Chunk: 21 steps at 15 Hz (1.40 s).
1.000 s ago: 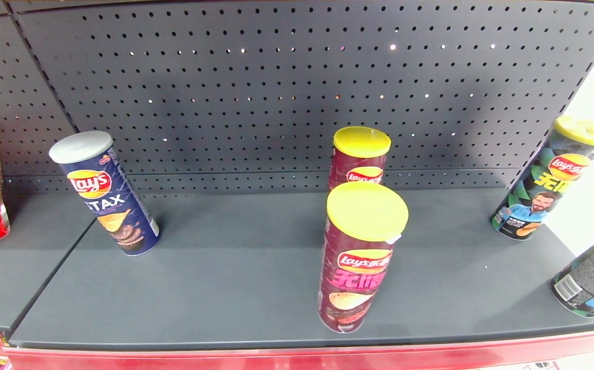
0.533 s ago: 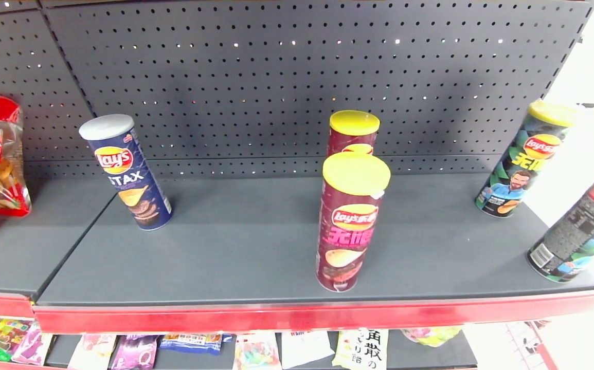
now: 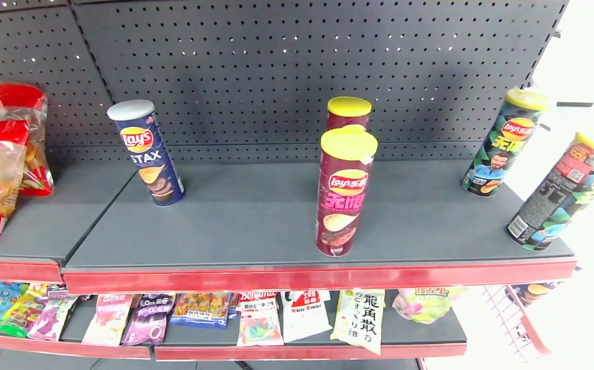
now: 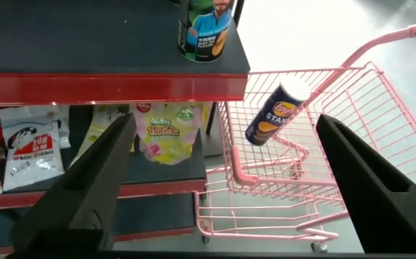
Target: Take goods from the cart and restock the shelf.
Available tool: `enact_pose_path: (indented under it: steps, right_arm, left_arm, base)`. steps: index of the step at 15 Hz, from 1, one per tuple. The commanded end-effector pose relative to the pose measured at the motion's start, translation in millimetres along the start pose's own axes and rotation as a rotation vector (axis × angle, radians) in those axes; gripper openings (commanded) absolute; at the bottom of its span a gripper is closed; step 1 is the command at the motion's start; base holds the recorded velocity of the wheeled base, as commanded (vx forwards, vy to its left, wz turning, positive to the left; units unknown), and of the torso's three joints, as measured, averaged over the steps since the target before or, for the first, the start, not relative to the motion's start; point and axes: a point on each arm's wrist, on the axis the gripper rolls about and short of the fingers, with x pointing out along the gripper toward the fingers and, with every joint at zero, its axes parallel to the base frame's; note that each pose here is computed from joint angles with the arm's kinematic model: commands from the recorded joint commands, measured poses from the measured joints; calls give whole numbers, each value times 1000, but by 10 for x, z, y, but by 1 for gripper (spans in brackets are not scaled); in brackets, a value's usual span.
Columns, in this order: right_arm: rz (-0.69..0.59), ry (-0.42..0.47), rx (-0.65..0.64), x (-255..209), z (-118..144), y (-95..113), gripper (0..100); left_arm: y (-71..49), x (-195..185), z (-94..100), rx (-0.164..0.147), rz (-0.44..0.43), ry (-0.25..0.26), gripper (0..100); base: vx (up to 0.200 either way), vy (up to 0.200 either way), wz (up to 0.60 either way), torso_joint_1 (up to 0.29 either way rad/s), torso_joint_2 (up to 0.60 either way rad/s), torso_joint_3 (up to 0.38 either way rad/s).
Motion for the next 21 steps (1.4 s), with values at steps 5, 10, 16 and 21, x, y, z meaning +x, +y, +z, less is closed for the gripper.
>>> enact_pose_path:
  steps: [5, 10, 16, 21]
  right_arm:
    - [0, -9, -20, -47, -33, -6, 100]
    - [2, -5, -21, -45, -43, -4, 100]
    - [3, 4, -23, -40, -74, 1, 100]
    - [4, 7, -23, -44, -118, 6, 100]
  left_arm:
    - [1, 2, 7, -1, 0, -5, 100]
    - [3, -2, 9, 13, 2, -12, 100]
    - [5, -19, 0, 51, 6, -23, 100]
    - [5, -23, -3, 66, 7, -26, 100]
  base:
    - [0, -200, 0, 4, 1, 2]
    - [0, -200, 0, 3, 0, 3]
    - [0, -200, 0, 2, 4, 2]
    - [0, 0, 0, 0, 0, 0]
